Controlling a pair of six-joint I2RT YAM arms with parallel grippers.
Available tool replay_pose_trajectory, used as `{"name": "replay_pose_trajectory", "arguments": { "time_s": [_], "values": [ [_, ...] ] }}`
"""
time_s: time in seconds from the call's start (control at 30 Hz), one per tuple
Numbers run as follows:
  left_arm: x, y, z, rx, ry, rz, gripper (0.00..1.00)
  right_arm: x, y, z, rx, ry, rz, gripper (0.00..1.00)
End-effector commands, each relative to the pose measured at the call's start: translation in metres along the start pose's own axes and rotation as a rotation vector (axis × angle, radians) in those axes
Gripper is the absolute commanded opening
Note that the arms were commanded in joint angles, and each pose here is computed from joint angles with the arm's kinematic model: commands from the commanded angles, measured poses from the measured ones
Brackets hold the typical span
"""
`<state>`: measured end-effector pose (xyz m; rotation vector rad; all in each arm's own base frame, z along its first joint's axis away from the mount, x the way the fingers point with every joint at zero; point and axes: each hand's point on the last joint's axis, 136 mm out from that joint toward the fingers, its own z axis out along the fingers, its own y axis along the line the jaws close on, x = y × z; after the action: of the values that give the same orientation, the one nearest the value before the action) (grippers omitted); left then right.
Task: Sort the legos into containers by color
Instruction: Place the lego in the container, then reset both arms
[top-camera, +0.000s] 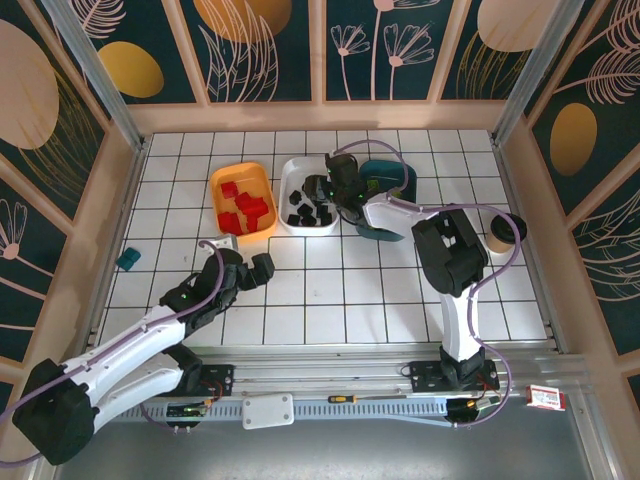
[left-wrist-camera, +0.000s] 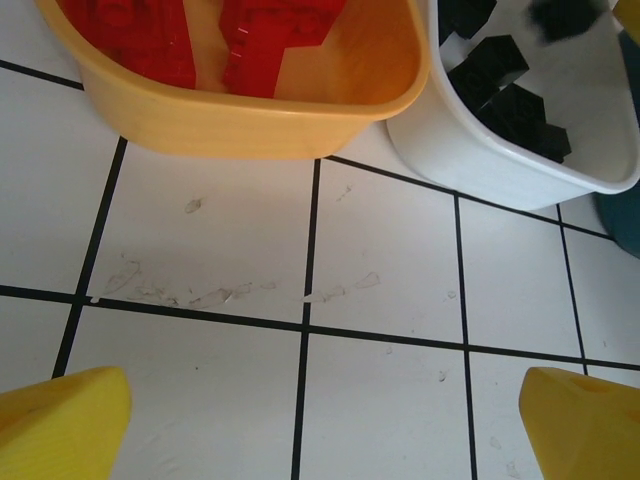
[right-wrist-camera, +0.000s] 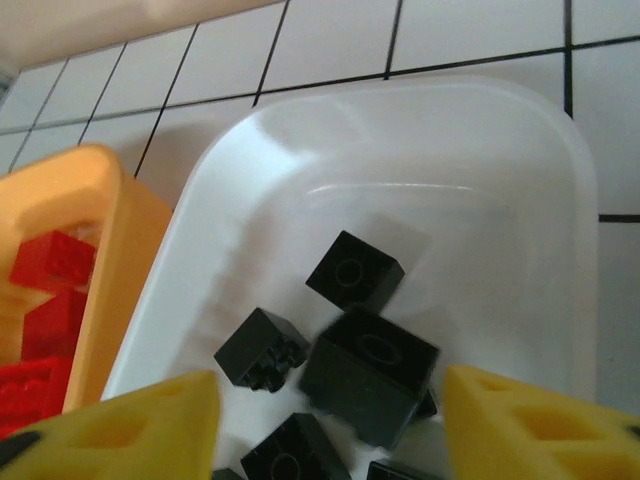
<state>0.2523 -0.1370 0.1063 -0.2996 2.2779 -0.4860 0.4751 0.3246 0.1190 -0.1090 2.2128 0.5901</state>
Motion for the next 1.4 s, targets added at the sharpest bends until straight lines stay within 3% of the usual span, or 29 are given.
{"name": "replay_pose_trajectory", "arguments": {
  "time_s": [0.0,0.17,0.4,0.67,0.7,0.73,0.87,0.97,1.03,1.17,1.37],
  "values": [
    [-0.007,-0.001,-0.006,-0.003,-0.023,-0.009,0.98,-0.032,0.013,-0.026,-0.021,-0.077,-0.016,0.66],
    [-0.029,-0.005,-0.019,-0.017,-0.090,-0.009,0.98,-0.044,0.021,-0.069,-0.061,-0.142,-0.019,0.70],
    [-0.081,-0.012,-0.054,-0.035,-0.278,-0.006,0.99,-0.031,0.015,-0.146,-0.042,-0.254,-0.070,0.74],
    [-0.104,-0.012,-0.064,-0.025,-0.415,-0.066,0.99,0.003,-0.040,-0.216,0.080,-0.377,-0.032,0.87],
    [-0.104,-0.011,-0.063,-0.016,-0.424,-0.088,0.99,0.007,-0.044,-0.222,0.082,-0.393,-0.030,0.97],
    [-0.106,-0.009,-0.064,-0.013,-0.448,-0.116,0.99,0.012,-0.050,-0.226,0.088,-0.399,-0.023,0.99],
    [-0.107,0.011,-0.067,-0.050,-0.529,-0.237,0.98,0.026,-0.080,-0.239,0.185,-0.425,0.053,0.99],
    [-0.117,0.017,-0.073,-0.060,-0.650,-0.188,0.98,0.030,-0.095,-0.245,0.249,-0.434,0.081,0.99],
    [-0.126,0.027,-0.080,-0.135,-0.727,-0.143,0.99,0.028,-0.099,-0.250,0.264,-0.446,0.080,0.99],
    [-0.145,0.055,-0.088,-0.413,-0.845,-0.002,0.99,0.021,-0.105,-0.258,0.274,-0.483,0.069,0.99],
    [-0.161,0.090,-0.050,-0.607,-0.749,0.119,0.99,0.013,-0.105,-0.265,0.244,-0.533,0.046,0.99]
  ]
}}
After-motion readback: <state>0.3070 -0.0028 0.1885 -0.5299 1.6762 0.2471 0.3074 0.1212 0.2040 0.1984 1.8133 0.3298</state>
